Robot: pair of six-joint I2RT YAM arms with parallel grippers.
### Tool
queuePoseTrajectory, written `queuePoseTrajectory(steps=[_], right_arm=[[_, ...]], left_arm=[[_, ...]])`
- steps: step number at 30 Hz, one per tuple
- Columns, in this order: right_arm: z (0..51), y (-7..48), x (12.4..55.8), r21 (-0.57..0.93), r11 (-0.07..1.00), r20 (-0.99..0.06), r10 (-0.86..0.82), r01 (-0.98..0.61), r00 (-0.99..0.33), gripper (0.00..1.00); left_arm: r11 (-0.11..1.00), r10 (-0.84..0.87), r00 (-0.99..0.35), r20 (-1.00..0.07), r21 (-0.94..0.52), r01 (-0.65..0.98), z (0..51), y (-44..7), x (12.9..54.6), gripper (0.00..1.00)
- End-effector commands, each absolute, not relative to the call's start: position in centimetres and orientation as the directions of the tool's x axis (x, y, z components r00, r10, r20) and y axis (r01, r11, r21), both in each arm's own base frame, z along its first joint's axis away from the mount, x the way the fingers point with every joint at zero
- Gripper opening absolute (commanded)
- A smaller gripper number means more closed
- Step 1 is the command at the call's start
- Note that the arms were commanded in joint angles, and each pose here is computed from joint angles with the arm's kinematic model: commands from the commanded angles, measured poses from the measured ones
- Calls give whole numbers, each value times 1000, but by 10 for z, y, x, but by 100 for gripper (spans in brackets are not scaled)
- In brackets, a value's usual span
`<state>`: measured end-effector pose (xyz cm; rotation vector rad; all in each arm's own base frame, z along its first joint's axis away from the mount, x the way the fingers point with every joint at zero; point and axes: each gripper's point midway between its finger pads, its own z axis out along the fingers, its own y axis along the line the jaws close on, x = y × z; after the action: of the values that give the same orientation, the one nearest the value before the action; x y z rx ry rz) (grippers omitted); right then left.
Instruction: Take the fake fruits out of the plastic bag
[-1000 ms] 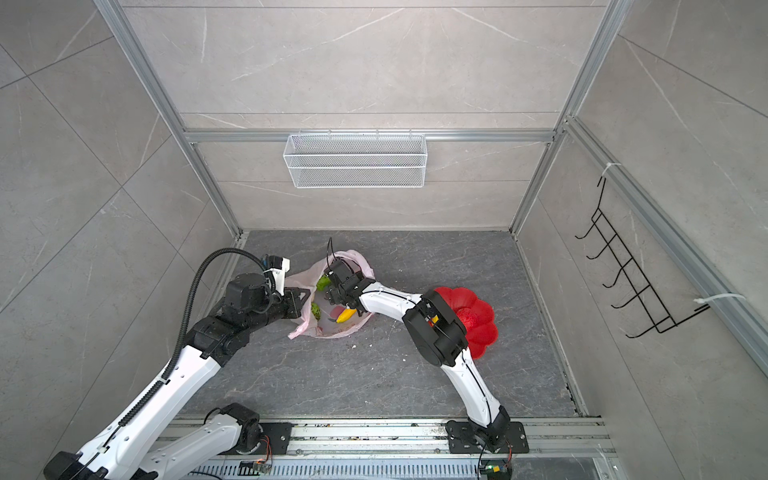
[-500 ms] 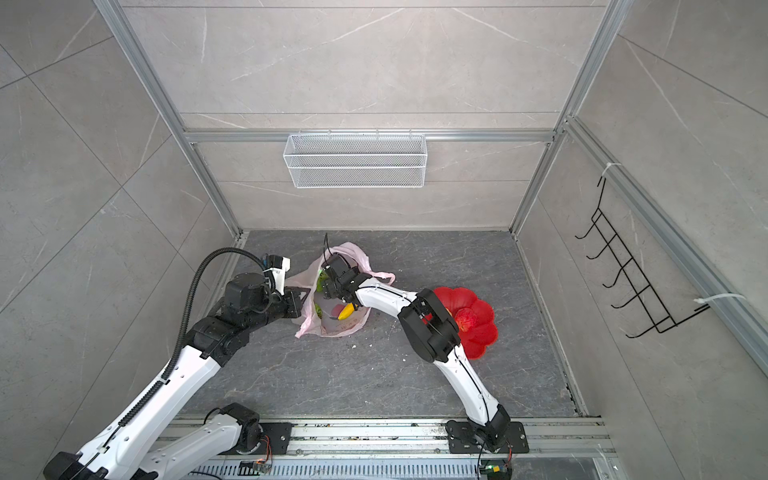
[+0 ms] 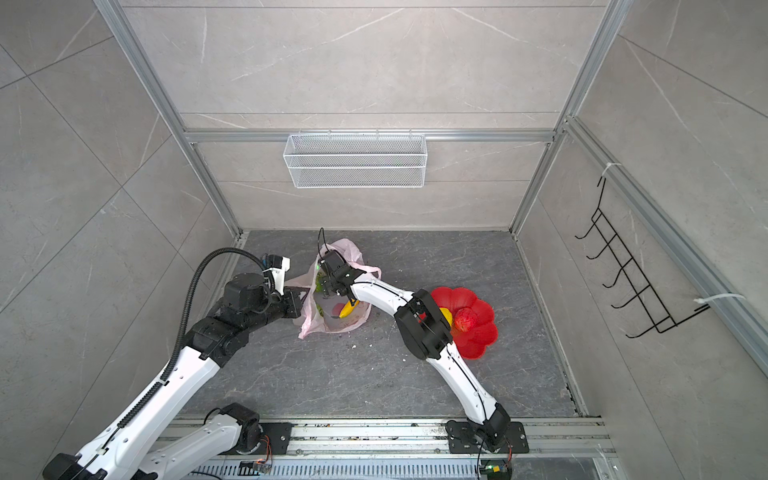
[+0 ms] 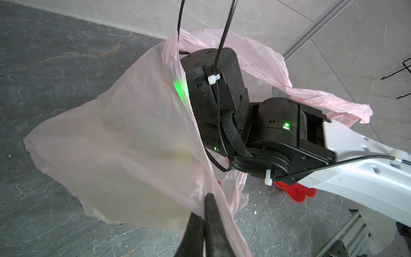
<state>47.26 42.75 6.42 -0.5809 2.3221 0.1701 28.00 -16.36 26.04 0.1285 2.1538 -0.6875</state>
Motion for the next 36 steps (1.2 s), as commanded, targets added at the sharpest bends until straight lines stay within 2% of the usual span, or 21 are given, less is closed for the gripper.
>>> queuePoseTrajectory(steps=[1, 18, 36], right_arm=[[46, 421, 467, -45, 891, -630, -376, -452, -679, 87], [46, 429, 475, -17, 883, -630, -374, -469, -680, 84], [52, 427, 473, -2, 885, -638, -359, -465, -681, 71]], left_arm=[[823, -134, -595, -792, -423, 378, 274, -169, 277, 0], [820, -135, -594, -793, -425, 382, 275, -169, 277, 0], [825, -135, -601, -788, -425, 372, 272, -167, 275, 0]])
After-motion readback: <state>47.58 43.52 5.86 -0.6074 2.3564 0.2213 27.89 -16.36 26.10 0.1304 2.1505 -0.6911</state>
